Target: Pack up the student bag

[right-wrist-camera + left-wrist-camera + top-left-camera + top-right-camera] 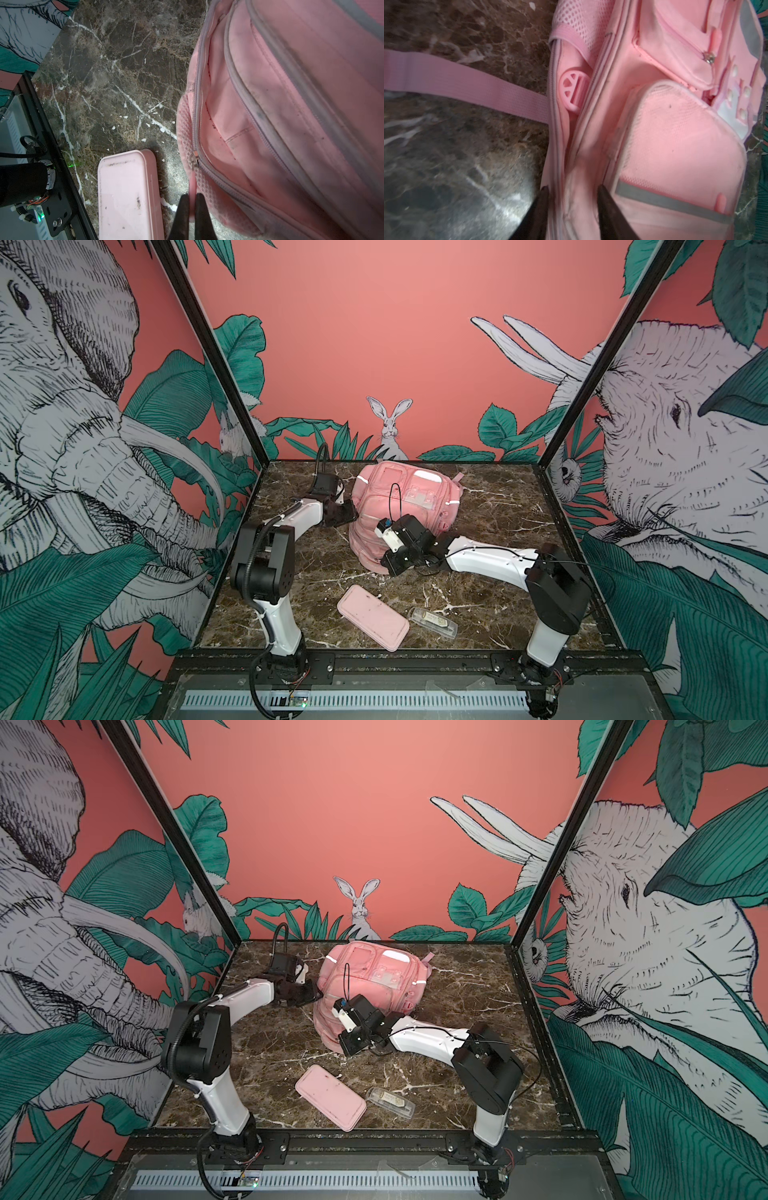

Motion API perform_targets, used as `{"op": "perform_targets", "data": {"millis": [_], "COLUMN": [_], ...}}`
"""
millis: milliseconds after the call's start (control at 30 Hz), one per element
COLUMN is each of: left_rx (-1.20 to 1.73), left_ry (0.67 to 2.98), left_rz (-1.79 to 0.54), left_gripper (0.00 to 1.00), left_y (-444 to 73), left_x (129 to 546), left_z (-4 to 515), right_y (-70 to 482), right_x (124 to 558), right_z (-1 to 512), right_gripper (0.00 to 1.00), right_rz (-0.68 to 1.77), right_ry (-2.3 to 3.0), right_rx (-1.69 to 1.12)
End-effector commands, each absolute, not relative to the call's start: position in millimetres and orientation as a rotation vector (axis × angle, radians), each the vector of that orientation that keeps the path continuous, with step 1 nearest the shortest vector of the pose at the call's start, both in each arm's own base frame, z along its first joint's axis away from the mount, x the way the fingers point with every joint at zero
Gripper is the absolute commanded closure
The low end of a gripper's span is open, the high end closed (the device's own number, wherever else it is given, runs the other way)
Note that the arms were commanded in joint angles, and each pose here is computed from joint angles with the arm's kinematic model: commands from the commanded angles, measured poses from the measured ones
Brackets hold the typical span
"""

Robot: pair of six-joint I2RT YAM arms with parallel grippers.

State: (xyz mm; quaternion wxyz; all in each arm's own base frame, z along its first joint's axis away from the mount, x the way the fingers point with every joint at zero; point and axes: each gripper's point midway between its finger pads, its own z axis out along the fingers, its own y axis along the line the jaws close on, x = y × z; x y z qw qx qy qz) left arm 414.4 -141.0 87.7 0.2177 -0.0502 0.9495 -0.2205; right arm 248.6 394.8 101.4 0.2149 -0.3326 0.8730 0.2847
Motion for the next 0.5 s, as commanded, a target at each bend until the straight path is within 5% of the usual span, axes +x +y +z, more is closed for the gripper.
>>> {"op": "perform_targets", "data": {"millis": [0,467], "left_rx": [-0.113,-0.177], "left_ry": [2.599,2.654], "left_rz": [-0.633,-0.769], "left_gripper": [0.48,0.47], "left_y": [-140,-154], "left_x": [388,331], "left_z": [106,78], "right_y": [400,430], "right_x": [249,250], "right_z": [101,138], "right_gripper": [1.00,1.00], "right_rz": [0.848,1.077], "right_ry": [2.403,2.254], "right_rx": [-0.906,-0.885]}}
